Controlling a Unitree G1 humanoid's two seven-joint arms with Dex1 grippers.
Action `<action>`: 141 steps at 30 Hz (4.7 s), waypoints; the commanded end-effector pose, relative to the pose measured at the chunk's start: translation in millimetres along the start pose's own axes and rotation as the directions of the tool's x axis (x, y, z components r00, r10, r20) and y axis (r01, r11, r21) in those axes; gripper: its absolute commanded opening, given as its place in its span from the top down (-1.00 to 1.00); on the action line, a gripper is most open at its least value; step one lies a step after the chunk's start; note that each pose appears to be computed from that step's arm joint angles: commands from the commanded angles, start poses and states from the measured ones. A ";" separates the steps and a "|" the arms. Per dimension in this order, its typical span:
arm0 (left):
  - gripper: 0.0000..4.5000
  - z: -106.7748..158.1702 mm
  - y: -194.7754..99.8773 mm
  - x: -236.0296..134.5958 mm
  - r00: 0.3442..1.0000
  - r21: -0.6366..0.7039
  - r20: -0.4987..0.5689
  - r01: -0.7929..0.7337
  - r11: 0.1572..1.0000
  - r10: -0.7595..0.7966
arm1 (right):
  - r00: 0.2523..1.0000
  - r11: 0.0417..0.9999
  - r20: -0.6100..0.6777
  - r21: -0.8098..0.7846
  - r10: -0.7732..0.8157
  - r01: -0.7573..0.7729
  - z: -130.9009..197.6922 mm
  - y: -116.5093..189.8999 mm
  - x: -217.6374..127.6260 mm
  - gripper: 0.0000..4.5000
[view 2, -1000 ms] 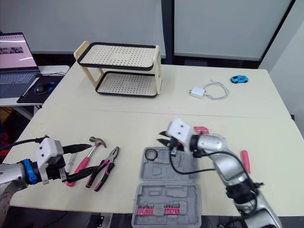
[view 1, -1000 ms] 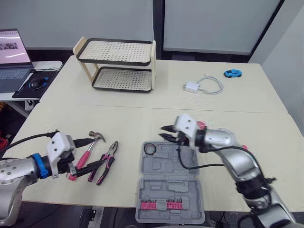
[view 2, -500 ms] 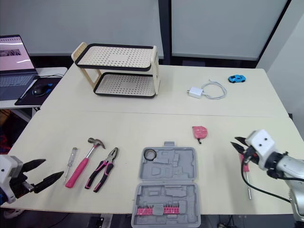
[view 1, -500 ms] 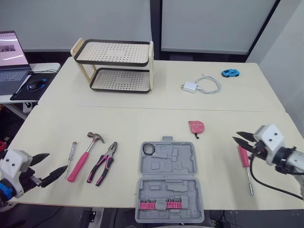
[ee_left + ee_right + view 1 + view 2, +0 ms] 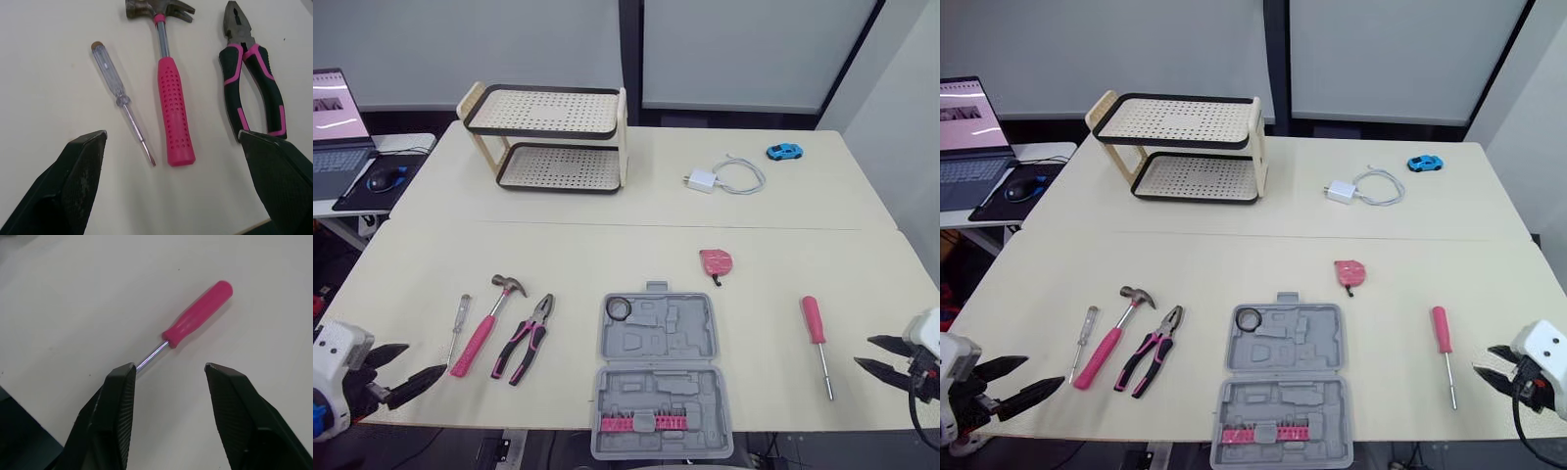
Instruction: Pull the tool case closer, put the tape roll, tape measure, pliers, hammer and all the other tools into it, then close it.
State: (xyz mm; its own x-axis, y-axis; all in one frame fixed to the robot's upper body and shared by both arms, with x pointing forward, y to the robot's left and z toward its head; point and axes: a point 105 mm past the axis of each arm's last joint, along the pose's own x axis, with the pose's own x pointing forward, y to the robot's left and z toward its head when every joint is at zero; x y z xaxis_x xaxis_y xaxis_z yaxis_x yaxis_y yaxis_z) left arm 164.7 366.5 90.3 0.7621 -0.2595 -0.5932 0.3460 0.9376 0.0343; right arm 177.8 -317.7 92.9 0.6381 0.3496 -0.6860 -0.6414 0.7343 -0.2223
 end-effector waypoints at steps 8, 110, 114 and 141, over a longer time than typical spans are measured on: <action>-1.00 12.5 -3.2 -5.9 0.999 -0.032 0.012 -0.037 0.999 0.037 | 1.000 0.999 0.011 -0.027 -0.026 0.027 5.5 -4.2 -4.9 -0.99; -1.00 101.6 -190.5 75.9 0.533 0.646 -0.027 0.655 0.392 -0.846 | 0.999 0.946 -0.033 0.324 -0.002 0.013 25.7 102.8 78.5 0.99; -1.00 96.4 -190.8 75.0 0.521 0.641 -0.038 0.667 0.379 -0.853 | 0.997 0.941 -0.074 0.337 -0.002 0.027 11.8 106.4 68.2 0.99; -1.00 76.6 -216.6 53.8 0.345 0.654 -0.137 0.736 0.178 -0.928 | 0.984 0.927 -0.063 0.350 0.169 -0.137 18.1 154.2 59.9 0.99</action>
State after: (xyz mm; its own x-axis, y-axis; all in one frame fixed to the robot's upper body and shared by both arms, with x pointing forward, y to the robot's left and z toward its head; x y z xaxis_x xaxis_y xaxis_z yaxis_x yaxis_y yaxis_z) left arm 178.7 136.8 105.3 -0.0988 -0.9279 -0.3595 0.9896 -0.1295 0.0624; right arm 126.7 -181.8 23.4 0.5002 0.3955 -0.7703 -0.5003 0.8581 0.1157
